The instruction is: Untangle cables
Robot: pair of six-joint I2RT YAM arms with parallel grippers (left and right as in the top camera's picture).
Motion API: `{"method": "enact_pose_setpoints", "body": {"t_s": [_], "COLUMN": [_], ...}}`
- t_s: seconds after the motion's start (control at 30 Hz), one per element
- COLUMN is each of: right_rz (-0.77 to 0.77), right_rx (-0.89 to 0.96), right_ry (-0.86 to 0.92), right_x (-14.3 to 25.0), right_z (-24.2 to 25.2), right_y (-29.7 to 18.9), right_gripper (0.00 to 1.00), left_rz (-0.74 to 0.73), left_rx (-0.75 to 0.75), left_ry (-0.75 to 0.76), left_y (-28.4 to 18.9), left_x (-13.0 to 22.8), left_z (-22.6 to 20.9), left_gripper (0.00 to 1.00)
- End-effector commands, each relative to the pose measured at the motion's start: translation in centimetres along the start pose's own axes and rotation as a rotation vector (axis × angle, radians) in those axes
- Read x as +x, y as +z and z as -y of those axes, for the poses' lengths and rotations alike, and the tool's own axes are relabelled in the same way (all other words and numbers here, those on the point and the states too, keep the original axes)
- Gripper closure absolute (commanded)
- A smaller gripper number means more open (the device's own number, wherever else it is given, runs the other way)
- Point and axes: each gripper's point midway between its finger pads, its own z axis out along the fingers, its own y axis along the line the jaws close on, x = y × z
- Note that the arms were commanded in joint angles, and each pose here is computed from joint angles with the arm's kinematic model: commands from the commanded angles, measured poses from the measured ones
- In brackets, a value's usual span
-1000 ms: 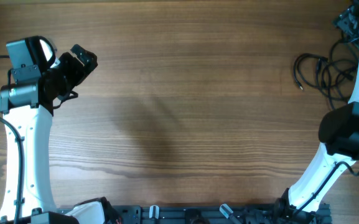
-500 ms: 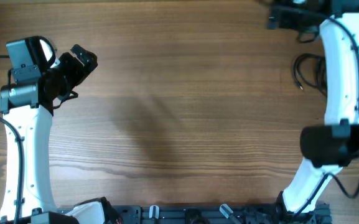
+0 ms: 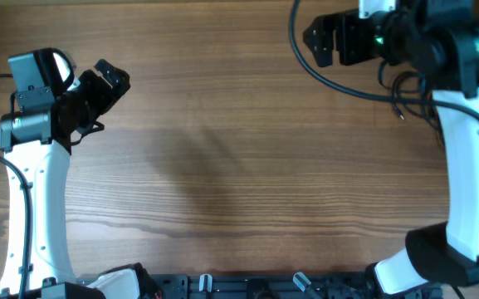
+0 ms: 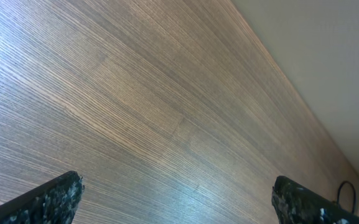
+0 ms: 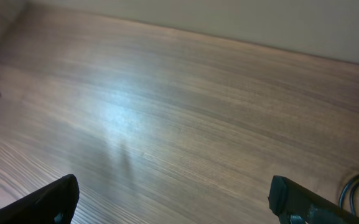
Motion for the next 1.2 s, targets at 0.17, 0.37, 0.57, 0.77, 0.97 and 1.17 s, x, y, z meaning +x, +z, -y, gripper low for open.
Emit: {"method": "enact_pose_setpoints", "body": {"t_s": [0.17,0.37,0.57,0.77,0.97,1.17], "right_rz": [-0.029,-0.044,-0.06,-0.021,-0.12,0.109], "right_rx": [-0.01,-0.025,0.0,0.042,0.267,0.285], "right_ry": [0.098,0.089,-0.036,-0.019,-0.013,-0.129], "right_x": [0.9,1.2,1.9,2.4,5.7,1.3], "right_z": [-0.2,-0.5,-0.1,0.1,3.6,3.4], "right_y": [-0.4,-0.5,-0.9,-3.1,-5.2,-6.9], "right_gripper": [0.0,0.0,0.0,0.0,0.0,0.0], "left_rz": [0.012,0.012,0.012,0.012,0.012,0.012], "left_rx": [0.0,0.0,0.0,0.0,0.0,0.0], "left_ry": [0.013,0.013,0.013,0.013,0.013,0.013], "left_y": [-0.3,-0.3,-0.3,-0.3,-0.3,-0.3], "left_x": [-0.4,-0.4,-0.4,-0.4,-0.4,-0.4], "left_z": [0.0,0.0,0.0,0.0,0.0,0.0], "left_gripper": [0.0,0.0,0.0,0.0,0.0,0.0]}}
